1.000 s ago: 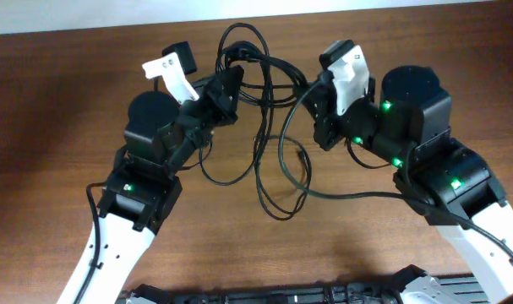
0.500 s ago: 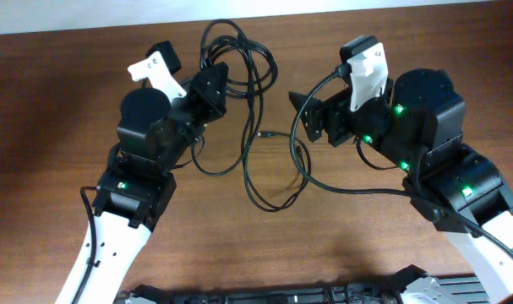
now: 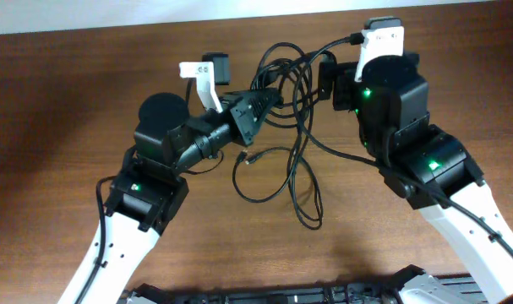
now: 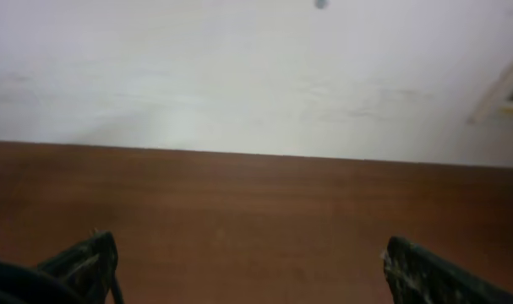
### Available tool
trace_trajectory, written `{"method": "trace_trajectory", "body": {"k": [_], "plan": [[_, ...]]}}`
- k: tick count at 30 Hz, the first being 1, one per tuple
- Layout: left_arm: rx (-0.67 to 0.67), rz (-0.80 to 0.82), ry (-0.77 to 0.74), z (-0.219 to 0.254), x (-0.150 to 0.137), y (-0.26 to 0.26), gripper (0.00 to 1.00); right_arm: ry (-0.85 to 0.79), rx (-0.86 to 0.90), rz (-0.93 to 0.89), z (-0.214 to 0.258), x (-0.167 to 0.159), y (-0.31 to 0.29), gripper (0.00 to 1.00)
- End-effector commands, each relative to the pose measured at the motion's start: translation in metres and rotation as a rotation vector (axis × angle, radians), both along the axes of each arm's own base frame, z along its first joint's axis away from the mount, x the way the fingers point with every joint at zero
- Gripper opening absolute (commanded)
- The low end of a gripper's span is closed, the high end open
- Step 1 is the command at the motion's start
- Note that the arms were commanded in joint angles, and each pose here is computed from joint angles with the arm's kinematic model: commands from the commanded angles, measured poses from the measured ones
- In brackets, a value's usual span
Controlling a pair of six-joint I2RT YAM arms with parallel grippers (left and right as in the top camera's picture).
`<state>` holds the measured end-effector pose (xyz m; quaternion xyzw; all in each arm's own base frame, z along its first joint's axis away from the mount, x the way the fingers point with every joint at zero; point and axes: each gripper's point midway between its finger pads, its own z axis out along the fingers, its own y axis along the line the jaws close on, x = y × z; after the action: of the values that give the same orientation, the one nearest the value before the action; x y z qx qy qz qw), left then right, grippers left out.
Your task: Untangle cables
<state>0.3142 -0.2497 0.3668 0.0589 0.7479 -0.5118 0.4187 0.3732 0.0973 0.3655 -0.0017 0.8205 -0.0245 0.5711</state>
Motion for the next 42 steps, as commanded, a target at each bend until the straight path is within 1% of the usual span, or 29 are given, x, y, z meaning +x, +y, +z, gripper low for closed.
{"method": "trace_trajectory", "body": {"k": [1, 2, 3, 4, 7, 8, 12, 14, 15, 18, 19, 21, 22, 23, 24, 27, 28, 29, 30, 33, 34, 35, 36, 37, 38, 39, 40, 41, 42], "plan": [[0.078, -0.032, -0.156, 0.010, -0.004, 0.003, 0.00, -0.029, -0.052, -0.222, 0.008, -0.002, -0.044, 0.99], [0.116, -0.015, -0.203, 0.009, -0.001, 0.005, 0.00, -0.025, -0.051, -0.231, 0.007, -0.003, -0.045, 0.99], [0.158, 0.016, -0.248, 0.009, 0.005, 0.009, 0.00, -0.031, -0.007, -0.331, 0.004, -0.008, -0.059, 0.99], [0.183, 0.091, -0.249, 0.008, 0.015, 0.018, 0.00, -0.025, 0.016, -0.401, 0.000, -0.014, -0.068, 0.99], [0.266, 0.353, -0.211, -0.002, 0.044, 0.055, 0.00, -0.011, 0.052, -0.444, -0.006, -0.021, -0.074, 0.99], [0.305, 0.442, -0.187, -0.009, 0.051, 0.069, 0.00, -0.042, 0.125, -0.465, -0.001, -0.025, -0.076, 0.99], [0.307, 0.445, -0.186, -0.009, 0.051, 0.070, 0.00, -0.063, 0.171, -0.459, 0.007, -0.031, -0.076, 0.99], [0.321, 0.469, -0.196, -0.008, 0.053, 0.074, 0.00, -0.028, 0.196, -0.382, 0.003, -0.030, -0.064, 0.99], [0.362, 0.459, -0.236, -0.007, 0.054, 0.074, 0.00, -0.011, 0.188, -0.334, 0.002, -0.030, -0.057, 0.99], [0.471, 0.433, -0.369, 0.000, 0.055, 0.073, 0.00, 0.092, 0.061, 0.043, -0.008, -0.029, -0.006, 0.99], [0.484, 0.421, -0.410, 0.005, 0.054, 0.071, 0.00, 0.112, 0.029, 0.214, -0.010, -0.033, 0.019, 0.99], [0.448, 0.293, -0.491, 0.014, 0.043, 0.050, 0.00, 0.102, 0.016, 0.481, -0.006, -0.044, 0.058, 0.99], [0.417, 0.207, -0.531, 0.019, 0.034, 0.036, 0.00, 0.087, 0.021, 0.523, -0.003, -0.046, 0.065, 0.99], [0.344, 0.048, -0.589, 0.028, 0.013, 0.014, 0.00, 0.061, 0.033, 0.539, 0.004, -0.045, 0.069, 0.99], [0.289, -0.064, -0.638, 0.036, -0.004, 0.001, 0.00, 0.042, 0.058, 0.597, 0.009, -0.048, 0.079, 0.99], [0.203, -0.238, -0.733, 0.050, -0.035, -0.015, 0.00, 0.023, 0.084, 0.712, 0.015, -0.055, 0.097, 0.99], [0.194, -0.257, -0.744, 0.052, -0.038, -0.016, 0.00, 0.020, 0.084, 0.712, 0.015, -0.054, 0.097, 0.88], [0.200, -0.241, -0.742, 0.052, -0.036, -0.015, 0.00, 0.019, 0.084, 0.712, 0.015, -0.054, 0.097, 0.40], [0.219, -0.187, -0.727, 0.051, -0.026, -0.011, 0.00, 0.021, 0.084, 0.712, 0.015, -0.054, 0.097, 0.04], [0.324, 0.073, -0.636, 0.040, 0.015, 0.015, 0.00, 0.034, 0.082, 0.707, 0.012, -0.055, 0.096, 0.04], [0.390, 0.226, -0.580, 0.033, 0.035, 0.036, 0.05, 0.044, 0.072, 0.684, 0.009, -0.053, 0.092, 0.04], [0.503, 0.440, -0.521, 0.024, 0.056, 0.071, 0.20, 0.052, 0.062, 0.658, 0.007, -0.052, 0.088, 0.04], [0.620, 0.558, -0.514, 0.018, 0.065, 0.095, 0.24, 0.052, 0.060, 0.653, 0.007, -0.052, 0.087, 0.04], [0.743, 0.608, -0.533, 0.014, 0.068, 0.109, 0.37, 0.046, 0.053, 0.634, 0.008, -0.050, 0.083, 0.04], [0.784, 0.603, -0.548, 0.012, 0.068, 0.111, 0.50, 0.044, 0.045, 0.612, 0.008, -0.048, 0.080, 0.04], [0.833, 0.583, -0.561, 0.008, 0.068, 0.111, 0.89, 0.036, 0.022, 0.552, 0.008, -0.043, 0.071, 0.04], [0.838, 0.579, -0.555, 0.006, 0.068, 0.111, 0.97, 0.033, 0.014, 0.530, 0.009, -0.041, 0.067, 0.04], [0.847, 0.572, -0.546, 0.003, 0.067, 0.111, 1.00, 0.031, -0.006, 0.479, 0.008, -0.037, 0.059, 0.04], [0.858, 0.567, -0.535, -0.001, 0.067, 0.112, 1.00, 0.027, -0.035, 0.404, 0.008, -0.031, 0.046, 0.25]]}}
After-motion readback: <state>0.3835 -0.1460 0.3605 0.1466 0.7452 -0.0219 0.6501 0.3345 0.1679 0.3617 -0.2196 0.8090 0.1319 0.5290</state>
